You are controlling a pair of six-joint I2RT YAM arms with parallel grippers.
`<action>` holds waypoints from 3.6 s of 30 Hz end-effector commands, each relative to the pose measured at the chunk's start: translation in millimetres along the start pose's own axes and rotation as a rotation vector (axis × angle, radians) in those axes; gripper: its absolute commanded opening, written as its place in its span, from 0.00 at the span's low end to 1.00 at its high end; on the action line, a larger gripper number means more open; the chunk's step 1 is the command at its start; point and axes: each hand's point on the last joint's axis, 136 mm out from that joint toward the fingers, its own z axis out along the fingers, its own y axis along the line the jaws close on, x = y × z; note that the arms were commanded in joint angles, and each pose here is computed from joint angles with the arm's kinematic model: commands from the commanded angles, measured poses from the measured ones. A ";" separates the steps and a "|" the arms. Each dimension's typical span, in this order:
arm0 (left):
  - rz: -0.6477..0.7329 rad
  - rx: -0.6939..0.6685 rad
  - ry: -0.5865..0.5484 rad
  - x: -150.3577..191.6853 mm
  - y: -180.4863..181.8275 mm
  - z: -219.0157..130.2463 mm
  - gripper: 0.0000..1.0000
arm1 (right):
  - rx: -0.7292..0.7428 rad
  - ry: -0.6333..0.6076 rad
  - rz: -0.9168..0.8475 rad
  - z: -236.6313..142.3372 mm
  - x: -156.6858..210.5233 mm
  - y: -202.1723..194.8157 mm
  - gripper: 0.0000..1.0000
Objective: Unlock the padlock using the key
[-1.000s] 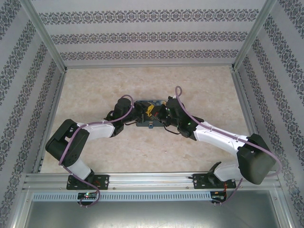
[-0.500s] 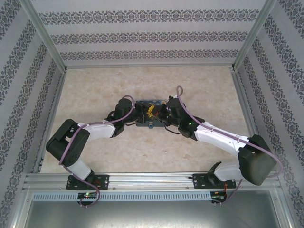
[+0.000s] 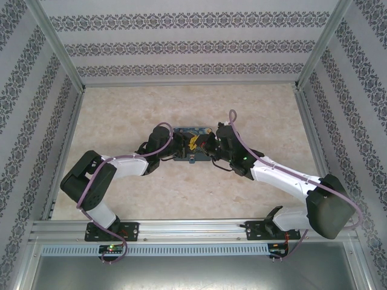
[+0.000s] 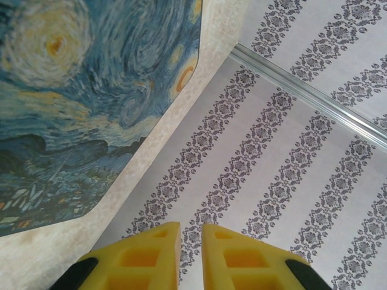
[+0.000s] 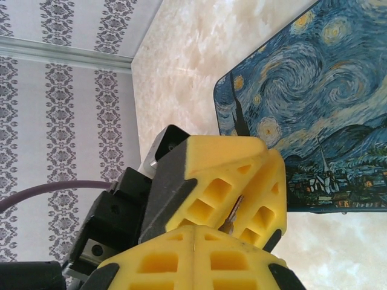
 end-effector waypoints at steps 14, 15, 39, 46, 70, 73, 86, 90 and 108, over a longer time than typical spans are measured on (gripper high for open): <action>0.117 0.052 0.003 10.4 -22.7 16.5 0.00 | -0.018 -0.023 0.035 -14.9 -9.1 -17.3 0.36; 0.154 0.055 0.004 10.5 -26.6 17.3 0.00 | -0.013 -0.031 0.040 -17.7 -11.8 -20.8 0.46; 0.993 0.142 -0.027 18.6 -95.3 14.4 0.00 | -0.342 -0.138 -0.277 -51.6 -58.9 28.3 0.44; 0.877 0.227 -0.059 15.3 -97.1 7.2 0.00 | -0.409 -0.125 -0.249 -43.0 -57.7 33.3 0.42; 0.774 0.318 -0.116 8.5 -104.9 -2.3 0.00 | -0.469 -0.043 -0.204 3.8 -34.1 44.3 0.29; 0.766 0.318 -0.116 7.4 -103.7 -1.6 0.00 | -0.462 -0.044 -0.198 6.1 -34.7 42.7 0.25; 0.726 0.249 -0.129 1.5 -102.5 -2.3 0.24 | -0.445 -0.028 -0.189 7.0 -38.8 32.4 0.00; 0.697 0.109 -0.159 -10.9 -95.9 -16.0 0.61 | -0.365 -0.031 -0.259 -2.4 -44.1 16.6 0.00; 0.636 -0.257 0.042 21.5 -69.1 -33.7 0.68 | 0.111 -0.071 -0.851 -18.0 -25.5 -3.9 0.00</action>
